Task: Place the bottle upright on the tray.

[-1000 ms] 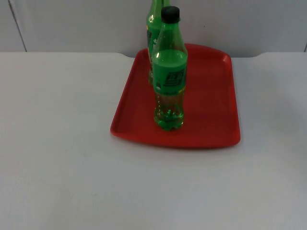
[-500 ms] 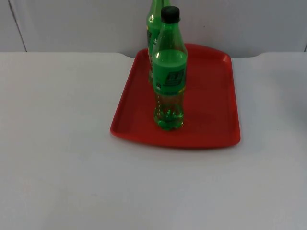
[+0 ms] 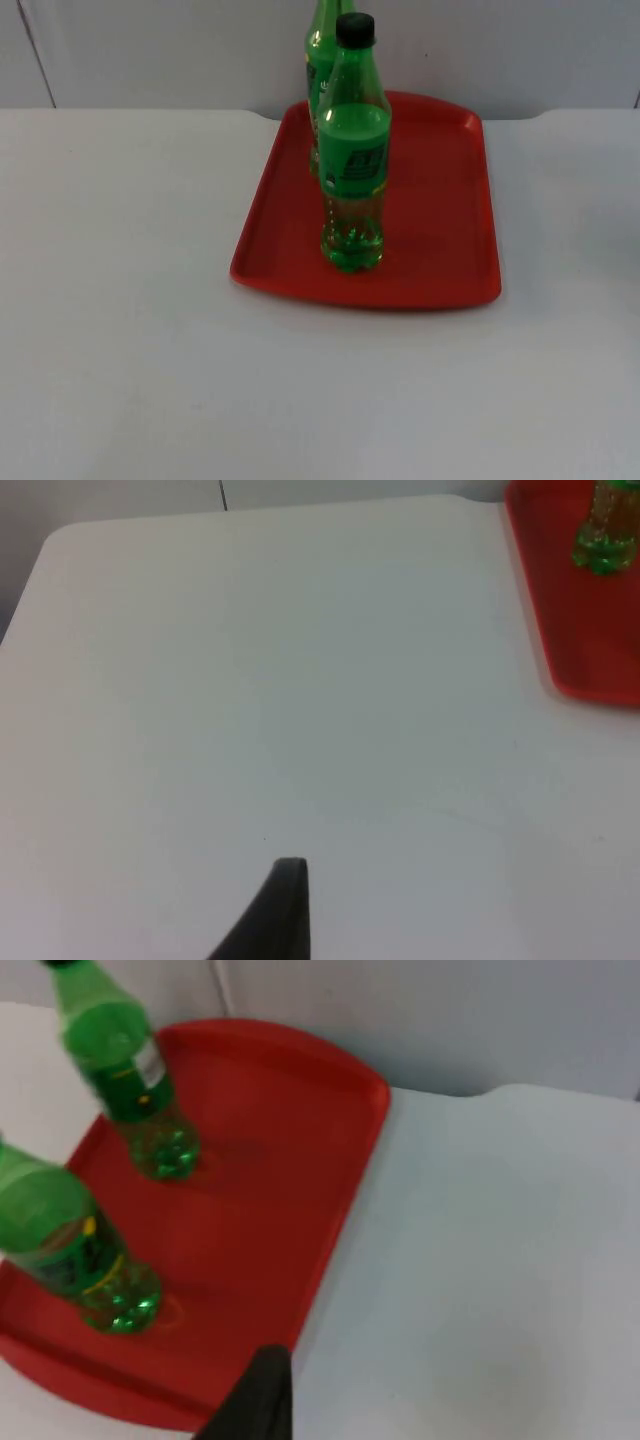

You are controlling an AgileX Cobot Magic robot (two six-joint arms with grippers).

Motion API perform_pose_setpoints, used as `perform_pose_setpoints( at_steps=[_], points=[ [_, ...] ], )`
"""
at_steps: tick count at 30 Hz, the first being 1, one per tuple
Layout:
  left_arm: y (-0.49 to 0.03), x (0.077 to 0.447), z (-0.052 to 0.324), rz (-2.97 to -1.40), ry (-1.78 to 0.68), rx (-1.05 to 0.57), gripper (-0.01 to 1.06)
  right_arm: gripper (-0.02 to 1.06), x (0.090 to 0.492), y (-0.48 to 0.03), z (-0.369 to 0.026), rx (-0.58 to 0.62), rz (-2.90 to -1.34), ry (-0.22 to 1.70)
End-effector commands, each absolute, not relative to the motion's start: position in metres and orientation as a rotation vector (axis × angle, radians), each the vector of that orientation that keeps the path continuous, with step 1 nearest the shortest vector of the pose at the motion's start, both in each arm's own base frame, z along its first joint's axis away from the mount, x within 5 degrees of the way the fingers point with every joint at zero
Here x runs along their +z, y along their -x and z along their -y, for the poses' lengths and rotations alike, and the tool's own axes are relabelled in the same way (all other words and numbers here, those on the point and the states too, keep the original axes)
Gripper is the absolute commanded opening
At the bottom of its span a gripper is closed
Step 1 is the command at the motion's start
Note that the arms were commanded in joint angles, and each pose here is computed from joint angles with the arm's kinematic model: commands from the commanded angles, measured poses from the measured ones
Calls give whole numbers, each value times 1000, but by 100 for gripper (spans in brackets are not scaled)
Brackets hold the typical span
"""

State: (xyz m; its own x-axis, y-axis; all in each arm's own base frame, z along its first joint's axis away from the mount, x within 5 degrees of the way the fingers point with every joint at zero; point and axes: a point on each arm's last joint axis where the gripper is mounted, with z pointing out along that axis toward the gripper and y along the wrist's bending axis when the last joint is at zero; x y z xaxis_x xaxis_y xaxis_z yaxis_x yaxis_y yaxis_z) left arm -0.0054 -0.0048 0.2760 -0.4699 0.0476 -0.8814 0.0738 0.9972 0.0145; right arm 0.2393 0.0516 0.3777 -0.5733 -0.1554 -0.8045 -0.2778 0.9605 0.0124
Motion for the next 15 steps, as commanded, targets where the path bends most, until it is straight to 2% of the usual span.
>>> perform_pose_setpoints(
  at_steps=[1,15],
  points=[
    [5,275,5,-2061,-80,-27,105,105,381,-227,-50,165,-2139,334],
    [5,275,5,-2061,-80,-27,105,105,380,-148,-35,123,-1963,367]
  ],
)
